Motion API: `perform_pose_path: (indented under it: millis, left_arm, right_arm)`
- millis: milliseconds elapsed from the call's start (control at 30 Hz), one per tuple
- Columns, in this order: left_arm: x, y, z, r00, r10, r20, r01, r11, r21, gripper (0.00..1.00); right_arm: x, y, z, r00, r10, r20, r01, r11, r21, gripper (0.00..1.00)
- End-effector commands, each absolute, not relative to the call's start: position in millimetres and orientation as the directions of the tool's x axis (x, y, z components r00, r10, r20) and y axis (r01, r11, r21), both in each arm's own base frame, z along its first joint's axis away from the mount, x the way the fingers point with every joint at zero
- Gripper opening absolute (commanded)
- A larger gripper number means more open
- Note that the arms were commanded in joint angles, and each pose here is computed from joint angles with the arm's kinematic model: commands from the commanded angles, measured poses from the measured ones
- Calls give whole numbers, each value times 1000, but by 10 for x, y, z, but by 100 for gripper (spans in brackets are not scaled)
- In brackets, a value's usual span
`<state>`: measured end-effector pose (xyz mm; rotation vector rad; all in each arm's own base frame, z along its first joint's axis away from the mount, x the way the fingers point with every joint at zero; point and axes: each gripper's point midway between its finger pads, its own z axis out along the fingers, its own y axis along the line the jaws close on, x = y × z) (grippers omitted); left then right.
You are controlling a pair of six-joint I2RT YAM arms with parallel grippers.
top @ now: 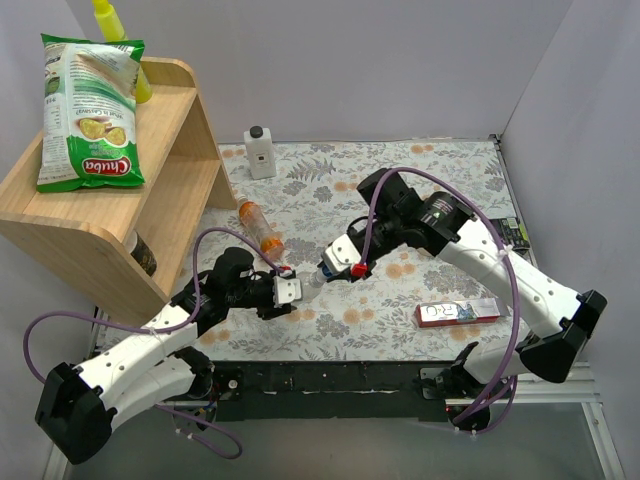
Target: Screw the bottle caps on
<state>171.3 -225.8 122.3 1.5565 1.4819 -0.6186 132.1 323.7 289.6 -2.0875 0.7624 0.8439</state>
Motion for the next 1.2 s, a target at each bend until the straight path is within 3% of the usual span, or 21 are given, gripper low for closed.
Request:
perform_pose_path:
  millis: [0,133,267,600,833,1167]
  left_arm:
    - [1745,-2397,1587,282,446,-849,938,60,343,0]
    - [1759,-2407,1605,260,440,-859,942,82,327,0]
    - [1897,-2429,1687,192,414,-890,936,194,293,0]
    - [1891,-2461,1765,254,381,-889,924,176,339,0]
    - [1913,-2412,1923,381,292,-877,855,250,454,0]
    - [2114,-2470,1987,337,313,-888,849,306,430,0]
  right_arm:
    - [1305,3322,3007,642,-185,-744,-691,-559,-457,16]
    - [1270,3326,2989,638,-181,-749,-684,-580,-443,16]
    - [1251,3305,2955,628,-198,-753,-686,-597,-415,15]
    - [1259,3295,2899,619,-218,-755,-695,-600,-396,15]
    - [1313,3309,2835,584,-267,-766,-737,-571,-363,14]
    - [1375,3307,2707,555,-349,-755,-767,-566,-302,13]
